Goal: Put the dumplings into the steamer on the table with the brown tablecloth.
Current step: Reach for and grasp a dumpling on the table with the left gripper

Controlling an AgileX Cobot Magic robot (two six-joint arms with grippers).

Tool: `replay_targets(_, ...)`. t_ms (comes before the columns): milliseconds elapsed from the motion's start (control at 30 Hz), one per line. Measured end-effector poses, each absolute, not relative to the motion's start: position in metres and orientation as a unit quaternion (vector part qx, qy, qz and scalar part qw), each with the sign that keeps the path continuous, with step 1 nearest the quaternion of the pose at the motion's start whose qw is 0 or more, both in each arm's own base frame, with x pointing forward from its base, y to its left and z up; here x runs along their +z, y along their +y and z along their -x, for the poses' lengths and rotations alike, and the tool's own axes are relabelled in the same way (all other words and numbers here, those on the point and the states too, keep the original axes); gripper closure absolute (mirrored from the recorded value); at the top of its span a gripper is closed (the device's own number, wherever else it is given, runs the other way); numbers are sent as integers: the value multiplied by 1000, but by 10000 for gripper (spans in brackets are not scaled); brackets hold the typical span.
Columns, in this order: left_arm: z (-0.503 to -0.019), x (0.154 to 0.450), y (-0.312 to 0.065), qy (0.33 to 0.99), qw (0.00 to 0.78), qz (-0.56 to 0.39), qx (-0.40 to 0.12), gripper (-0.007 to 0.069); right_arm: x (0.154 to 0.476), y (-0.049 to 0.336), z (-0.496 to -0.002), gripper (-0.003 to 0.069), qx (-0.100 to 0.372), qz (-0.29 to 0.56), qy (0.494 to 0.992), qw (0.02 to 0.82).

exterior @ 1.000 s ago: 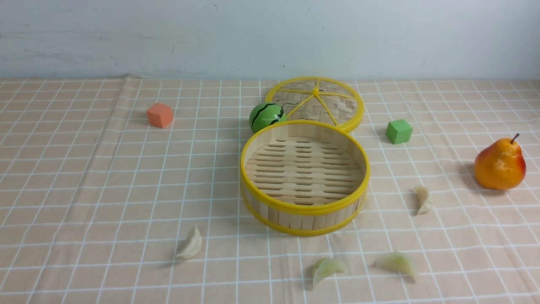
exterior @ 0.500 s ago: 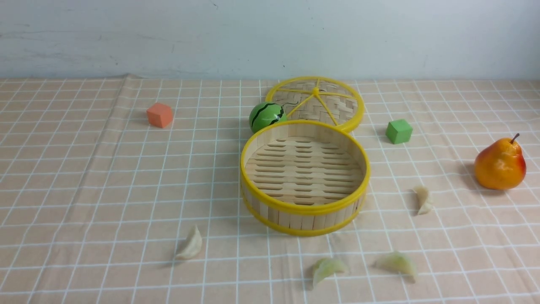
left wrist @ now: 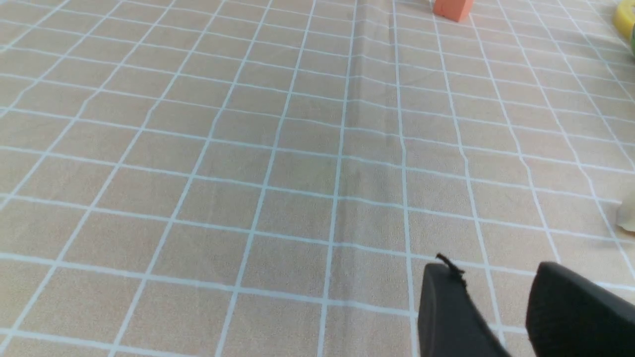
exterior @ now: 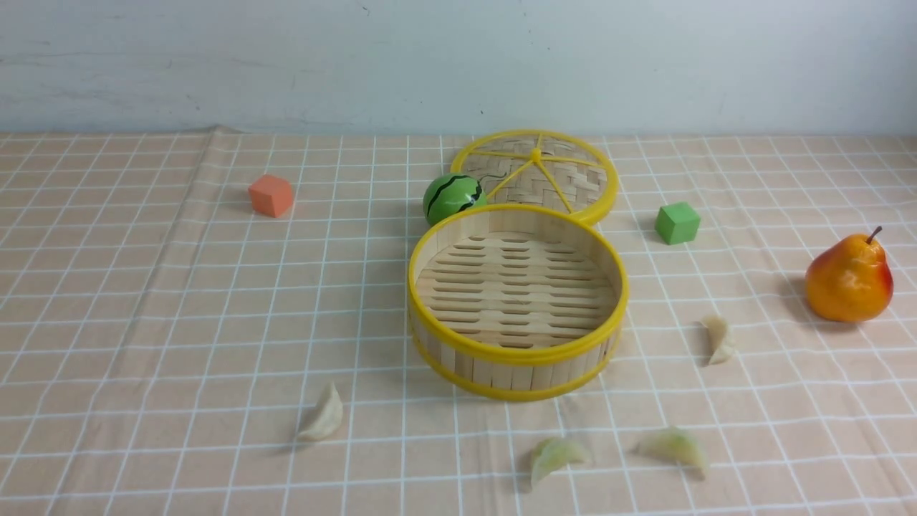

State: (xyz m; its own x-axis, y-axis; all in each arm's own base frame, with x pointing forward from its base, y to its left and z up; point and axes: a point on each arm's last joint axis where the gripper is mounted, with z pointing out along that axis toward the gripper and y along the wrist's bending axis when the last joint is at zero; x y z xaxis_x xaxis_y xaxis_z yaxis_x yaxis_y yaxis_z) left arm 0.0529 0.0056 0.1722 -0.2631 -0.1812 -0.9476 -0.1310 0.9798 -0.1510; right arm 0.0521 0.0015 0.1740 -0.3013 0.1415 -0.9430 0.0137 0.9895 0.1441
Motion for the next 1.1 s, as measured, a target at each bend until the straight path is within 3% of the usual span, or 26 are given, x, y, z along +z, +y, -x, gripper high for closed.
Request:
replay_targets(100, -54, 177, 2, 769, 611, 161, -98, 387, 174, 3, -52, 420, 79, -66, 803, 586)
replay_targets(133, -55, 179, 0, 751, 610, 206, -151, 387, 174, 5, -52, 420, 102, -84, 801, 583)
replay_targets(167, -55, 181, -2, 716, 596, 278, -234, 387, 174, 7, -52, 420, 143, -117, 796, 576)
replay_targets(233, -56, 184, -6, 663, 558, 366, -338, 387, 175, 11, -52, 420, 214, -174, 783, 557)
replay_targets(267, -56, 185, -7, 648, 546, 387, -363, 387, 175, 13, -51, 420, 231, -187, 780, 551)
replay_targets(300, -56, 187, -9, 593, 495, 454, -443, 387, 176, 17, -51, 420, 307, -250, 758, 519)
replay_targets(433, -56, 190, -12, 532, 433, 512, -518, 387, 178, 25, -50, 420, 425, -341, 707, 451)
replay_targets(667, -55, 191, -15, 523, 408, 518, -540, 387, 179, 26, -50, 420, 437, -350, 696, 448)
replay_targets(833, -48, 224, -22, 589, 471, 410, -513, 388, 181, 24, -51, 420, 422, -328, 701, 472)
replay_targets(933, -35, 271, -27, 638, 574, 261, -442, 428, 201, 24, -49, 420, 390, -262, 710, 525)
replay_targets(1000, -36, 293, -30, 683, 590, 195, -383, 487, 220, 23, -48, 430, 366, -222, 712, 557)
replay_targets(1100, -53, 315, -31, 771, 543, 137, -302, 596, 250, 22, -57, 503, 303, -165, 739, 579)
